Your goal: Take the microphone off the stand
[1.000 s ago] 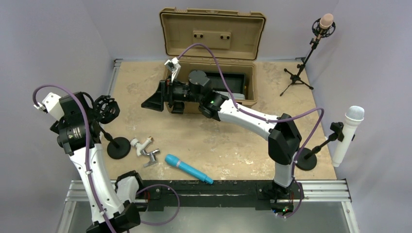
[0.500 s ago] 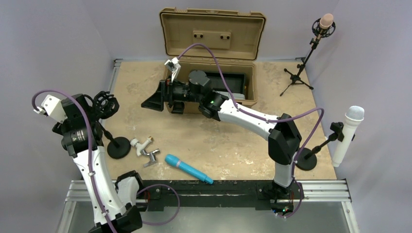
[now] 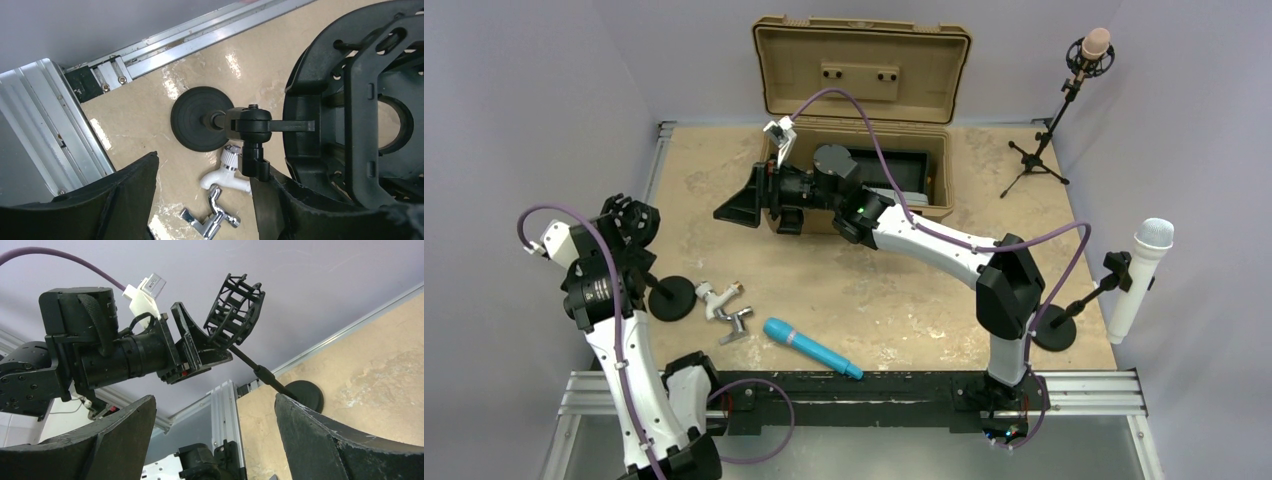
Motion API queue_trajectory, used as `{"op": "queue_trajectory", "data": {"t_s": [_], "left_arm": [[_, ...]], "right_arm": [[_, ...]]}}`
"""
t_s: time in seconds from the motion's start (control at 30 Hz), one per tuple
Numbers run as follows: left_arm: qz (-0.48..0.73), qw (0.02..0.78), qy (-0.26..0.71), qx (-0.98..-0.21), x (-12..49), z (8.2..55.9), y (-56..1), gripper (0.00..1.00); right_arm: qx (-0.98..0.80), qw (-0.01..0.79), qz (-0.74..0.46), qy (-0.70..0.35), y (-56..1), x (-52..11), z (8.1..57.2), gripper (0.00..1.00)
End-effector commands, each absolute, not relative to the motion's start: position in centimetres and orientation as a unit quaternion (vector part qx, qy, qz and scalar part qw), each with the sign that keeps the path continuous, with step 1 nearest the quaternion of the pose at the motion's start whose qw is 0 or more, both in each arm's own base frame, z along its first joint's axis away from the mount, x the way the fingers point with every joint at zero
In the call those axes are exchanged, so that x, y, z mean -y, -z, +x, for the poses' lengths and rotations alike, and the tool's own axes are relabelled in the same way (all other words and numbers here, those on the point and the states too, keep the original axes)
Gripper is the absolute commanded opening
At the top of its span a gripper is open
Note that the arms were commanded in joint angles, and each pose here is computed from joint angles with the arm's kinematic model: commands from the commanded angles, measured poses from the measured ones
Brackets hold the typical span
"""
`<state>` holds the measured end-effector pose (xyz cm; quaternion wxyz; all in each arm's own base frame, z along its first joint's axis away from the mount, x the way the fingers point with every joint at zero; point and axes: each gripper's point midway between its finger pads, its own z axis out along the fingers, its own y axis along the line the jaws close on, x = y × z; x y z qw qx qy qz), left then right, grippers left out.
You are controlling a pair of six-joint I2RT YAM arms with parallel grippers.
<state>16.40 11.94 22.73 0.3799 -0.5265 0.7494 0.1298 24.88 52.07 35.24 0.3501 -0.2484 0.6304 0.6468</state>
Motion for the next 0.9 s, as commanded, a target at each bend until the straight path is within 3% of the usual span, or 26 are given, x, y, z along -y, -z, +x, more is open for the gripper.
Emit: {"op": "queue_trajectory", "data": {"t_s": [0.0,0.2,0.43,0.7,0.87], "left_arm": [[-0.497,0.335,-0.128,-0.790,-10.5,14.3,-21.5,0.64],[-0.489,0.329,-0.113,-0.800,-10.2,15.0,-21.2,0.63],[-0.464,0.378,-0.101,-0.795,-10.2,16.0,-23.9,0.77],[-0.490,0.329,-0.087,-0.802,-9.8,16.5,-21.1,0.70],[-0.449,0.398,-0.080,-0.796,-9.5,16.5,-24.9,0.80]], "right_arm": [[-0.607,0.359,-0.255,-0.662,-36.9,-51.8,24.1,0.87],[-0.605,0.367,-0.252,-0.660,-37.7,-51.3,24.0,0.87],[-0.611,0.366,-0.251,-0.656,-37.2,-51.4,24.1,0.87],[-0.611,0.373,-0.250,-0.652,-37.6,-51.2,24.2,0.87],[-0.619,0.369,-0.249,-0.647,-36.7,-51.4,24.5,0.87]]}}
